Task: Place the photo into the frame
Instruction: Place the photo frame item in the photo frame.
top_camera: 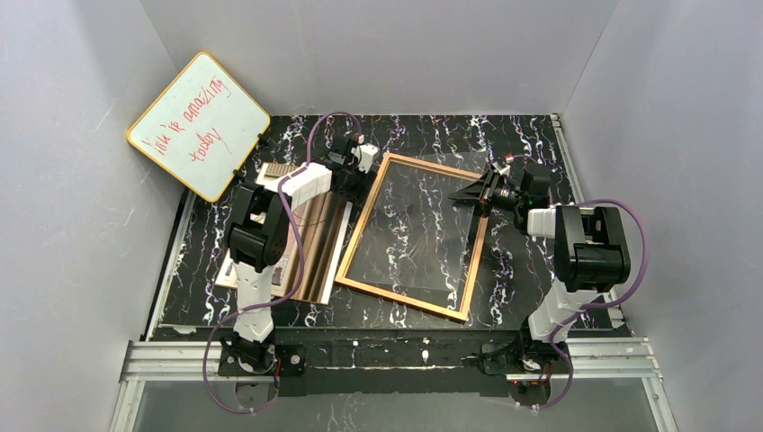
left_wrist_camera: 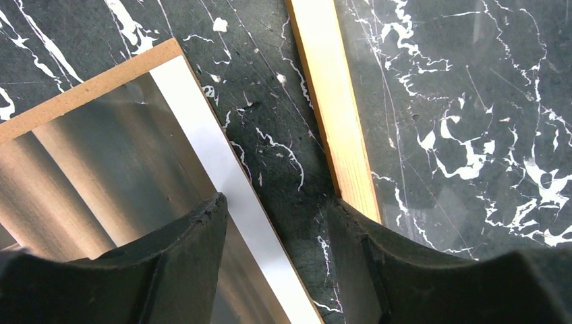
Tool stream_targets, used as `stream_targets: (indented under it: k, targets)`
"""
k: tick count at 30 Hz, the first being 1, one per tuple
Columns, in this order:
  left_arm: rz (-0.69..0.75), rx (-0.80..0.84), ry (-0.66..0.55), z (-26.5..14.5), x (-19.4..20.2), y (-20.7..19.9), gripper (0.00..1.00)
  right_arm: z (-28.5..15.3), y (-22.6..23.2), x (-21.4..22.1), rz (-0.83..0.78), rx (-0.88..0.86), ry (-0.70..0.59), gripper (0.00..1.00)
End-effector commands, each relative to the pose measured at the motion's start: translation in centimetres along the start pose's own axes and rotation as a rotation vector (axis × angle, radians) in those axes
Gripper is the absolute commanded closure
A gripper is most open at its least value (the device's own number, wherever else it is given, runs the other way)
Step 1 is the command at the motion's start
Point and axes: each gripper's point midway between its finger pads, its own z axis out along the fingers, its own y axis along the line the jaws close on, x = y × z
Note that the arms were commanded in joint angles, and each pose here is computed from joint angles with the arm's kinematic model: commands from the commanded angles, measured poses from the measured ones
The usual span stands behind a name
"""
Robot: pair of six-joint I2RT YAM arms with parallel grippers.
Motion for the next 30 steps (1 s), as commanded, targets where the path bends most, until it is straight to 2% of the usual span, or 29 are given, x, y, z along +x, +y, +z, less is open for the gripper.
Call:
stream_targets:
  k: [1, 5, 10, 14, 18, 19, 20, 30]
  targets:
    - [-0.017, 0.073, 0.087, -1.5, 2.0, -1.7, 0.46, 0.1, -0.2, 0.0, -0.050, 0.014, 0.011, 0.66]
    - [-0.014, 0.082, 0.087, -1.6, 2.0, -1.8, 0.46, 0.3, -1.0, -0.4, -0.050, 0.043, 0.009, 0.64]
    - [-0.015, 0.084, 0.090, -1.7, 2.1, -1.9, 0.46, 0.2, -1.5, -0.8, -0.079, 0.101, 0.012, 0.50]
    - [-0.009, 0.076, 0.085, -1.9, 1.9, -1.7, 0.45, -0.2, -2.1, -1.1, -0.094, 0.214, 0.016, 0.42]
    - [0.002, 0.084, 0.074, -2.4, 1.6, -1.7, 0.44, -0.8, -3.1, -1.3, -0.102, 0.310, 0.006, 0.19]
    - [0.003, 0.084, 0.074, -2.5, 1.6, -1.7, 0.44, -0.9, -3.4, -1.2, -0.102, 0.329, 0.005, 0.05]
    - [0.004, 0.082, 0.073, -2.5, 1.6, -1.7, 0.44, -1.1, -3.6, -1.2, -0.105, 0.350, 0.002, 0.02]
    - [0.001, 0.091, 0.087, -2.2, 2.1, -1.9, 0.43, -2.5, -4.0, -1.4, -0.144, 0.478, -0.025, 0.01]
